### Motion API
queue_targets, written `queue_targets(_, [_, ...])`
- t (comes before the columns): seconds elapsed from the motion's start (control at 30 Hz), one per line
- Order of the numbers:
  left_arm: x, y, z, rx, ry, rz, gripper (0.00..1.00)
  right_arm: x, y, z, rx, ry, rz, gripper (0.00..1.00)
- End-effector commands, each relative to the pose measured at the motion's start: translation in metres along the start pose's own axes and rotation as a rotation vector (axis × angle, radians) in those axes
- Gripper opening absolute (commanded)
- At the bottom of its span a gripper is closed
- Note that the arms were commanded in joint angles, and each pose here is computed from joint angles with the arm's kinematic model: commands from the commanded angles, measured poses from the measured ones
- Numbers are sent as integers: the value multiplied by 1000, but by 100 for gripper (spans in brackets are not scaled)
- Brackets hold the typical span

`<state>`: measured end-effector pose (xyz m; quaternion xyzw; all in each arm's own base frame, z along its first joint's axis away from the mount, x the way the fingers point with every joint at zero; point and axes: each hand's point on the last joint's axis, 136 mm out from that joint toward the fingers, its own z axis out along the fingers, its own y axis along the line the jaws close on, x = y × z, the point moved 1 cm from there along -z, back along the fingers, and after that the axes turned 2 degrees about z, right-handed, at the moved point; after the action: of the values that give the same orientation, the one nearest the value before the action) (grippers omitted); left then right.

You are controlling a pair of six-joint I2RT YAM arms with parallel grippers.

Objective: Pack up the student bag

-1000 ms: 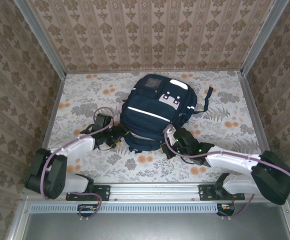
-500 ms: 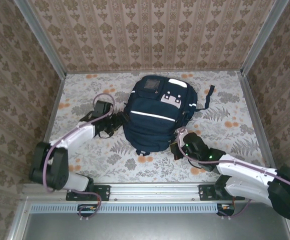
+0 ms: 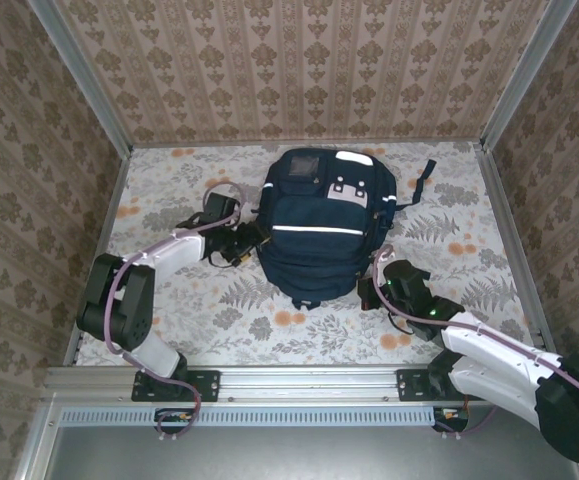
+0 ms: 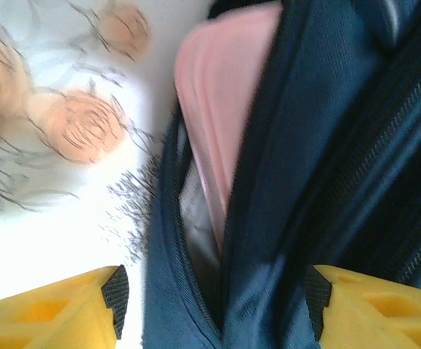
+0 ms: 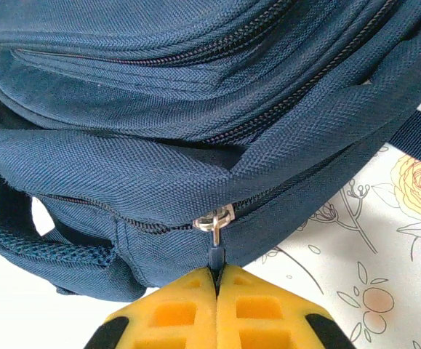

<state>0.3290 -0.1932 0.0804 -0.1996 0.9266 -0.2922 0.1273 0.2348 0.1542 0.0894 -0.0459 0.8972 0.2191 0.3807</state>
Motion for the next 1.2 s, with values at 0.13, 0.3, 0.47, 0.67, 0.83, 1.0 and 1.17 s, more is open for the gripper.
queue_targets(0.13, [-56, 22, -33, -91, -227, -55, 56, 1, 0, 2, -26, -12, -7, 0])
queue_targets(0.3, [-78, 27, -16, -132, -207, -92, 51, -1, 2, 3, -36, -11, -9, 0])
queue_targets(0.47, [-75, 27, 9, -148, -153, -98, 51, -1, 5, 4, -47, -5, -13, 0])
queue_targets(0.67, [-59, 27, 28, -141, -101, -107, 51, -3, 6, 6, -53, -1, -21, 0])
queue_targets(0.83, [-53, 11, 37, -114, -96, -60, 52, -1, 9, 10, -67, 15, -17, 0])
queue_targets(1.0, [-35, -10, 53, -58, -43, -35, 52, 0, 11, 13, -75, 26, -16, 0])
queue_targets(1.17, [-14, -20, 62, 9, 7, -56, 51, -2, 17, 13, -106, 40, -30, 0])
